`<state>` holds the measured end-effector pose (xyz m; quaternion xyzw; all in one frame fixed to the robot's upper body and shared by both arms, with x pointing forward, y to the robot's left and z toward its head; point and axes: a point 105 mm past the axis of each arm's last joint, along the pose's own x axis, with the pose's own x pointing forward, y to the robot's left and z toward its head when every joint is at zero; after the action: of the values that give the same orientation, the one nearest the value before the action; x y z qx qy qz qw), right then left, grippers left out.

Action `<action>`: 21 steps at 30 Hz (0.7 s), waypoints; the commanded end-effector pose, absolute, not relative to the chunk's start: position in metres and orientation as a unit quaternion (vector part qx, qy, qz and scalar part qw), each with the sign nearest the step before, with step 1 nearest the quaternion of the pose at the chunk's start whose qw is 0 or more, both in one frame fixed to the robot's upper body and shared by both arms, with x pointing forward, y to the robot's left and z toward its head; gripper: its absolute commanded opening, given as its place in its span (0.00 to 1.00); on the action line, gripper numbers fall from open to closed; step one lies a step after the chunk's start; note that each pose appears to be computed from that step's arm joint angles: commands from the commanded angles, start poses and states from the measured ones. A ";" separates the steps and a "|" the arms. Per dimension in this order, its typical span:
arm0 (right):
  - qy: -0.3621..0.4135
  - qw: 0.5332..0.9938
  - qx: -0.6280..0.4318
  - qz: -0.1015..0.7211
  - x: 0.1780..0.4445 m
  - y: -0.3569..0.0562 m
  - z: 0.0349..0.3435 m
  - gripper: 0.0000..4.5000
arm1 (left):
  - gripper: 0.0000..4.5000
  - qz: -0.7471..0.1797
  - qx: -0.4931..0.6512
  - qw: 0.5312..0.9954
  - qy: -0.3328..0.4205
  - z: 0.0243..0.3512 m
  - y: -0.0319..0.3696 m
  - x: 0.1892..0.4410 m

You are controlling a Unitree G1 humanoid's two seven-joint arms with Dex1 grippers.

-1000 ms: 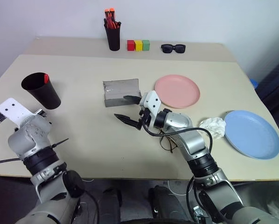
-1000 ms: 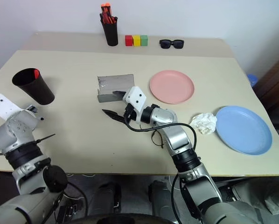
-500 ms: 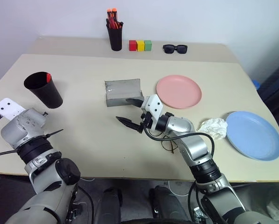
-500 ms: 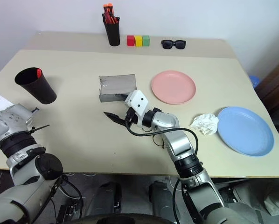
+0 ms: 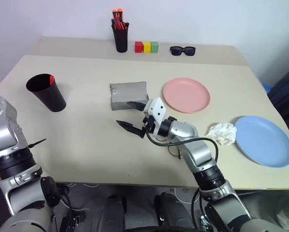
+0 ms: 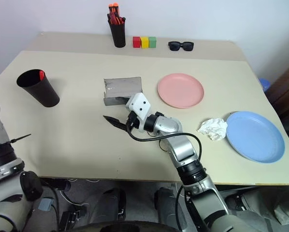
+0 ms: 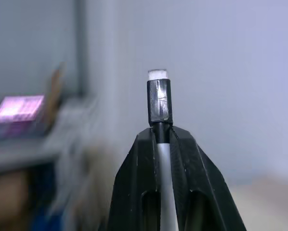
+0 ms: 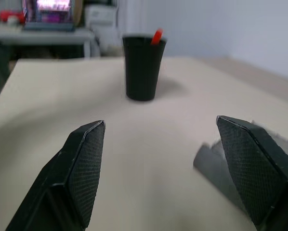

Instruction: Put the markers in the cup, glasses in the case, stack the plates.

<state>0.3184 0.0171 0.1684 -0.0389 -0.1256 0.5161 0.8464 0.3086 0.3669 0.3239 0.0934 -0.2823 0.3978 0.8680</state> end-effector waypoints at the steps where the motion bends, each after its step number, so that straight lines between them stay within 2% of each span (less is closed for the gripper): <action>1: -0.168 0.861 -0.018 0.479 0.326 0.016 0.190 0.84 | 0.02 0.318 0.132 0.890 -0.298 0.334 0.334 0.333; 4: -0.167 0.863 -0.009 0.477 0.324 0.022 0.187 0.84 | 0.02 0.278 0.144 0.903 -0.293 0.330 0.318 0.353; 8: -0.167 0.865 0.007 0.472 0.324 0.024 0.187 0.84 | 0.02 0.275 0.144 0.907 -0.285 0.320 0.316 0.367; 21: -0.170 0.870 0.007 0.463 0.327 0.022 0.187 0.84 | 0.02 0.304 0.163 0.906 -0.244 0.270 0.328 0.377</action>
<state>0.3281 0.0231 0.1768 0.0036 -0.1483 0.4653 0.8726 0.3809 0.3284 0.2660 0.1586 -0.2293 0.2995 0.9125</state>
